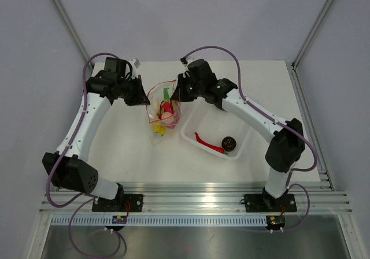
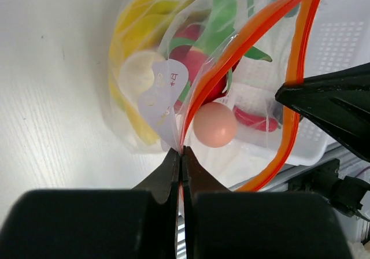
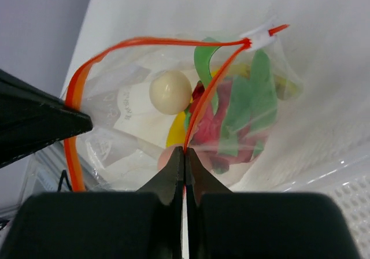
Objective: Place the food in the zip-top bag and seal the zipper
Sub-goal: Adjust the zipper food storage bag at the center of the board.
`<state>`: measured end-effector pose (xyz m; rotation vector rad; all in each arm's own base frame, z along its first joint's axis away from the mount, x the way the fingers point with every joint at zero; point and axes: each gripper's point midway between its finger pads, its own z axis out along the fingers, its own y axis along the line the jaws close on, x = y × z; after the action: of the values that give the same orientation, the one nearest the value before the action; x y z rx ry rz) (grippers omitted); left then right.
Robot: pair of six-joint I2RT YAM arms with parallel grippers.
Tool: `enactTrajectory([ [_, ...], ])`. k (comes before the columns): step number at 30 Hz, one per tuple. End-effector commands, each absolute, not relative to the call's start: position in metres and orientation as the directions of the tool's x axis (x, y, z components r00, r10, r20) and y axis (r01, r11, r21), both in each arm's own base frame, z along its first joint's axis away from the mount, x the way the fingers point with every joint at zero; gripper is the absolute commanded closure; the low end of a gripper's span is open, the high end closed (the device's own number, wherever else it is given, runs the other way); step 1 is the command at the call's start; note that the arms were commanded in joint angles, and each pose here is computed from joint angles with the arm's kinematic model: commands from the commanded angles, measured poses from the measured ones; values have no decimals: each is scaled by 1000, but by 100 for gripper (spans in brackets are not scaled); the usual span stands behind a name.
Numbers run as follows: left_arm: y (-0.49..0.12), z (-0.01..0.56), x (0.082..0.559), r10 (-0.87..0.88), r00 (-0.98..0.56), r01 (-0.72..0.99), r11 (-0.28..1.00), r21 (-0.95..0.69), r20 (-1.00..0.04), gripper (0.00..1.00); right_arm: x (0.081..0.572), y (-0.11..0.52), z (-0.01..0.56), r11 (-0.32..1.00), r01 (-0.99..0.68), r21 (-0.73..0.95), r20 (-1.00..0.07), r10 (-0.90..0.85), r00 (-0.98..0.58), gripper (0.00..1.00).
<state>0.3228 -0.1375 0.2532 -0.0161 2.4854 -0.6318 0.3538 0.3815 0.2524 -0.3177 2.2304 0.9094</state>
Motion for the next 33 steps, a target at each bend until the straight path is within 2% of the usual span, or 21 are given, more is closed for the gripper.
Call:
enactTrajectory([
  [1,-136,224,344,-141,-856,88,908,-409,-498,100,378,386,208,783,-434,445,-670,-31,-742,100],
  [2,-138,222,345,-138,-860,87,909,-407,-492,100,381,383,181,810,-406,422,-624,-65,-779,100],
  [3,-137,217,346,-134,-873,75,914,-399,-470,100,385,386,190,806,-423,413,-640,-74,-765,100],
  [4,-137,228,350,-135,-860,84,914,-396,-492,100,384,386,192,807,-422,414,-637,-74,-767,100],
  [7,-136,254,348,-132,-843,101,913,-396,-521,100,384,383,254,773,-462,435,-724,-4,-689,100],
  [10,-148,312,343,-159,-775,189,865,-464,-612,100,381,376,309,750,-497,435,-790,54,-611,100],
  [13,-151,332,342,-178,-743,212,852,-479,-646,100,376,370,330,742,-512,433,-813,76,-577,100],
  [15,-151,308,343,-174,-773,187,856,-481,-610,100,375,371,329,737,-509,444,-811,90,-577,100],
  [20,-151,228,344,-168,-864,95,872,-481,-475,100,378,377,260,762,-471,445,-746,25,-665,100],
  [23,-149,214,345,-157,-885,74,883,-464,-439,100,380,382,238,777,-465,425,-714,-28,-699,100],
  [24,-149,214,342,-153,-896,63,886,-460,-417,100,383,383,251,770,-477,425,-729,-21,-684,100],
  [30,-152,313,340,-171,-776,192,853,-486,-607,100,383,371,326,755,-513,409,-822,61,-566,100],
  [33,-151,313,337,-170,-774,194,853,-484,-610,100,380,369,329,752,-513,413,-826,73,-559,100],
])
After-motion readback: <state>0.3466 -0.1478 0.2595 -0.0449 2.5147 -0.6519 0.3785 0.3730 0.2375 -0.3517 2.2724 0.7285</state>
